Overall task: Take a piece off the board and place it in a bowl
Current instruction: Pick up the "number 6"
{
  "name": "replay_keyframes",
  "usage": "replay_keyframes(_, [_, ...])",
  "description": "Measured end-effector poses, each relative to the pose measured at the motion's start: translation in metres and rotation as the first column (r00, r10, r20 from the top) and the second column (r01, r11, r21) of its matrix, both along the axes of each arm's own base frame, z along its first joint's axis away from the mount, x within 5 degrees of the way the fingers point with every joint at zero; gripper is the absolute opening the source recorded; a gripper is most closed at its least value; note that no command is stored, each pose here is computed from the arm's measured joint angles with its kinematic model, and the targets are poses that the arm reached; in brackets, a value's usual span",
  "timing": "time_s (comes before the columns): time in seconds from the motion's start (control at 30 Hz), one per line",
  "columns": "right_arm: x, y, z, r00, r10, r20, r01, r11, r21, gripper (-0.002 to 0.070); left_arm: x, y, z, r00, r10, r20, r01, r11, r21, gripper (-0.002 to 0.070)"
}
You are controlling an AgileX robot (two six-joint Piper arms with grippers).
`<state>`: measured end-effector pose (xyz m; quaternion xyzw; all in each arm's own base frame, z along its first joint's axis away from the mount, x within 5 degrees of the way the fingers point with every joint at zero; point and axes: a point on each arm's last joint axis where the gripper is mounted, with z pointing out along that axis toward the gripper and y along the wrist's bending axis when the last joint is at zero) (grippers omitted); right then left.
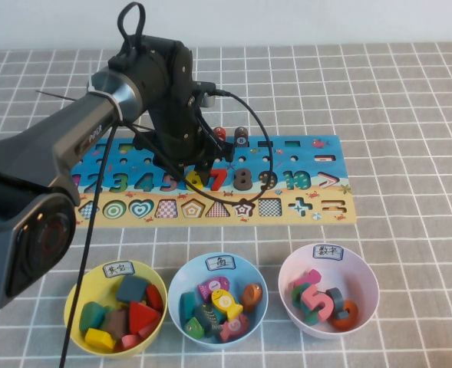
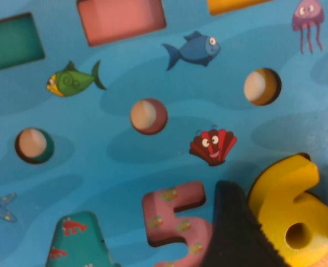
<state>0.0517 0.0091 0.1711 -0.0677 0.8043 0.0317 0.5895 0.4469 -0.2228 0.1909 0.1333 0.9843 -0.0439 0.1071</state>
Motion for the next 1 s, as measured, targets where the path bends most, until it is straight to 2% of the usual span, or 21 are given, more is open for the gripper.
replay_keyframes(0.73, [-0.0001,0.0000,0.0001,1.000,0.000,0.003,0.000,1.000,0.000,-0.0018,-0.0020,-0.0001,-0.0004,0.999,0.028,-0.021,-0.028,1.000,0.003,0.0340])
replay_keyframes(1.0, [-0.0001,0.0000,0.0001,1.000,0.000,0.003,0.000,1.000,0.000,-0.0018,-0.0031,-0.0019,-0.0004,0.999,0.026,-0.022,-0.026,1.000,0.005,0.0259])
